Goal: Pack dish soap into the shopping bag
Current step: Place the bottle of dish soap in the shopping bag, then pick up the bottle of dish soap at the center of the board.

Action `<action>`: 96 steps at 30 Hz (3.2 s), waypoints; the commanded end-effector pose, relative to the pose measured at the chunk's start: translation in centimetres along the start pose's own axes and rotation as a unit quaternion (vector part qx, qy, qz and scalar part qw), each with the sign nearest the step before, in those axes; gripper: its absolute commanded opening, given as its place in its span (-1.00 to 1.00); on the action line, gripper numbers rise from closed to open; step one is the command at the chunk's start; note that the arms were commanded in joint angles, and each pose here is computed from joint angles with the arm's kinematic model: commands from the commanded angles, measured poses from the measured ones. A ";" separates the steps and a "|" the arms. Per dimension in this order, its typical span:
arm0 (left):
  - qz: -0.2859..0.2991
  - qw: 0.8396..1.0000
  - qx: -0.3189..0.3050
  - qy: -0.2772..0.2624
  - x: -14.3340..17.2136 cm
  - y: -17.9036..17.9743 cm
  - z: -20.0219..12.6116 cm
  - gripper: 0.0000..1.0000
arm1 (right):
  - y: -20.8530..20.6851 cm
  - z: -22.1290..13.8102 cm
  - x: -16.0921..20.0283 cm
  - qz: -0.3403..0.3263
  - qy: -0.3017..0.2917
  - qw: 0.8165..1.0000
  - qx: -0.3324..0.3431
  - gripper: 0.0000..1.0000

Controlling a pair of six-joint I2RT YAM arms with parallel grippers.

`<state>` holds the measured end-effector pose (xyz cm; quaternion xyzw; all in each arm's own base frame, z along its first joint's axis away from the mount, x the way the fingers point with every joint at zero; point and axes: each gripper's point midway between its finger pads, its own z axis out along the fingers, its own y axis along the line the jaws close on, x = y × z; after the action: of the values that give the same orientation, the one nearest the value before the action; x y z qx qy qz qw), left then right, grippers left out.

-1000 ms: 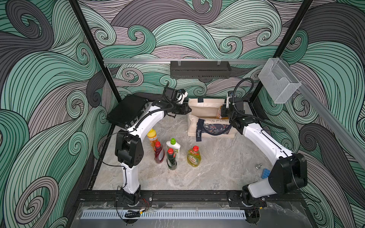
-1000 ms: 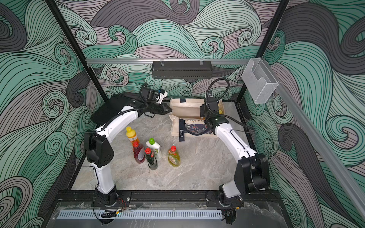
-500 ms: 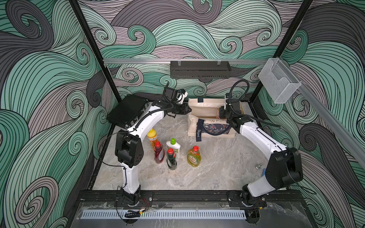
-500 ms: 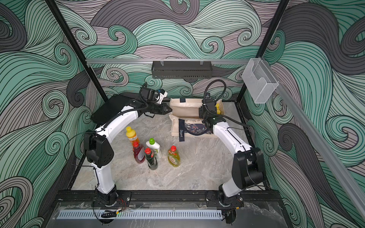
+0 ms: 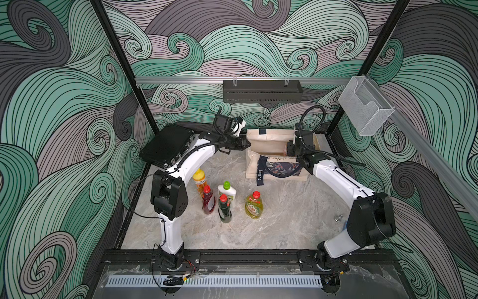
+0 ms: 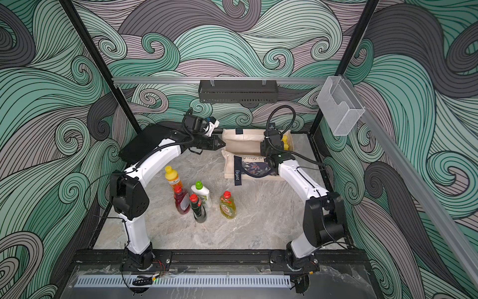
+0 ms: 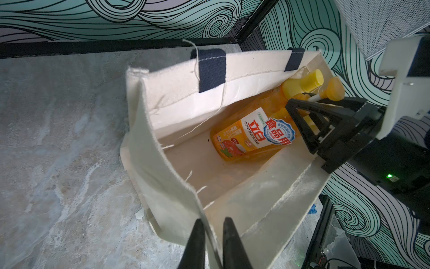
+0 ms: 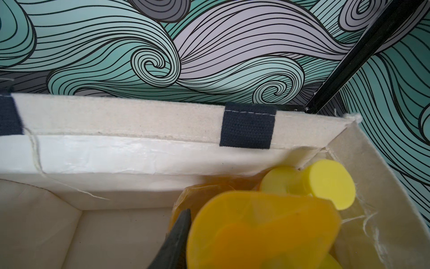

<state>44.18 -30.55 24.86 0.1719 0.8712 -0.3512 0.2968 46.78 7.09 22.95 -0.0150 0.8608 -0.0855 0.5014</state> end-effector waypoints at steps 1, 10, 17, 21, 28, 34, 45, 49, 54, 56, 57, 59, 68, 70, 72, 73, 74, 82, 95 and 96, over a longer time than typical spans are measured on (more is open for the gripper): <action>0.007 1.000 0.002 0.003 0.1 -0.6 -0.1 -0.72 | -3.6 -1.3 -4.7 0.013 -0.068 0.995 0.072 -0.19; 0.007 1.000 0.002 0.002 0.0 -0.6 -0.2 -0.72 | -3.8 -2.1 -5.7 0.018 -0.069 0.995 0.068 0.21; 0.010 1.000 -0.001 -0.004 -0.3 -0.7 -0.7 -0.70 | -4.2 -4.0 -7.3 0.028 -0.085 0.994 0.060 0.30; 0.014 1.000 -0.009 -0.010 -0.6 -0.8 -1.3 -0.68 | -4.5 -5.2 -8.0 0.028 -0.089 0.994 0.055 0.34; 0.018 0.999 -0.031 -0.021 -0.8 -0.6 -3.3 -0.61 | -4.1 -7.8 -8.2 0.024 -0.084 0.996 0.015 0.39; 0.007 0.997 -0.060 -0.049 -1.7 0.7 -6.5 -0.24 | -3.4 -10.2 -8.1 0.014 -0.075 0.997 -0.027 0.49; -0.028 0.985 -0.125 -0.117 -1.6 3.3 -15.6 0.21 | 2.5 -14.1 -8.6 -0.038 -0.076 0.985 -0.148 0.58; -0.053 0.977 -0.150 -0.144 -1.1 4.9 -18.5 0.45 | 5.8 -15.3 -8.4 -0.068 -0.077 0.974 -0.204 0.63; -0.068 0.967 -0.185 -0.164 0.1 6.4 -21.5 0.63 | 10.2 -17.9 -8.1 -0.101 -0.093 0.948 -0.287 0.66; -0.076 0.963 -0.197 -0.169 0.6 7.2 -22.4 0.67 | 12.0 -19.2 -8.1 -0.105 -0.104 0.933 -0.329 0.67; -0.082 0.961 -0.203 -0.170 0.9 7.7 -22.8 0.69 | 13.1 -20.0 -8.1 -0.109 -0.110 0.922 -0.354 0.68; -0.093 0.957 -0.216 -0.171 1.5 8.5 -23.7 0.71 | 15.1 -21.7 -7.8 -0.123 -0.120 0.899 -0.402 0.70; -0.132 0.923 -0.296 -0.207 3.1 12.2 -28.0 0.82 | 23.6 -28.6 -4.5 -0.184 -0.128 0.779 -0.585 0.73; -0.138 0.921 -0.299 -0.209 3.3 12.8 -28.2 0.83 | 25.4 -29.6 -3.4 -0.199 -0.124 0.759 -0.607 0.73; -0.147 0.918 -0.302 -0.212 3.3 13.4 -28.5 0.84 | 26.9 -30.5 -2.4 -0.211 -0.121 0.742 -0.624 0.73; -0.151 0.917 -0.300 -0.214 3.3 13.6 -28.5 0.84 | 27.7 -30.8 -1.9 -0.218 -0.118 0.735 -0.632 0.72; -0.150 0.917 -0.299 -0.217 3.3 13.7 -28.6 0.84 | 28.3 -31.1 -1.5 -0.224 -0.117 0.730 -0.636 0.71; -0.153 0.924 -0.265 -0.228 2.9 13.7 -27.9 0.87 | 31.9 -31.1 0.7 -0.239 -0.103 0.703 -0.662 0.70; -0.172 0.907 -0.303 -0.238 3.6 15.6 -29.1 0.90 | 36.9 -27.5 1.5 -0.244 -0.071 0.710 -0.657 0.57; -0.172 0.906 -0.305 -0.237 3.7 15.8 -29.0 0.91 | 37.2 -27.1 1.5 -0.247 -0.070 0.711 -0.655 0.55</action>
<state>37.83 0.78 30.79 -0.1565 0.8631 -0.1507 0.4559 24.27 46.33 27.92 -0.5549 0.6363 0.3827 0.3752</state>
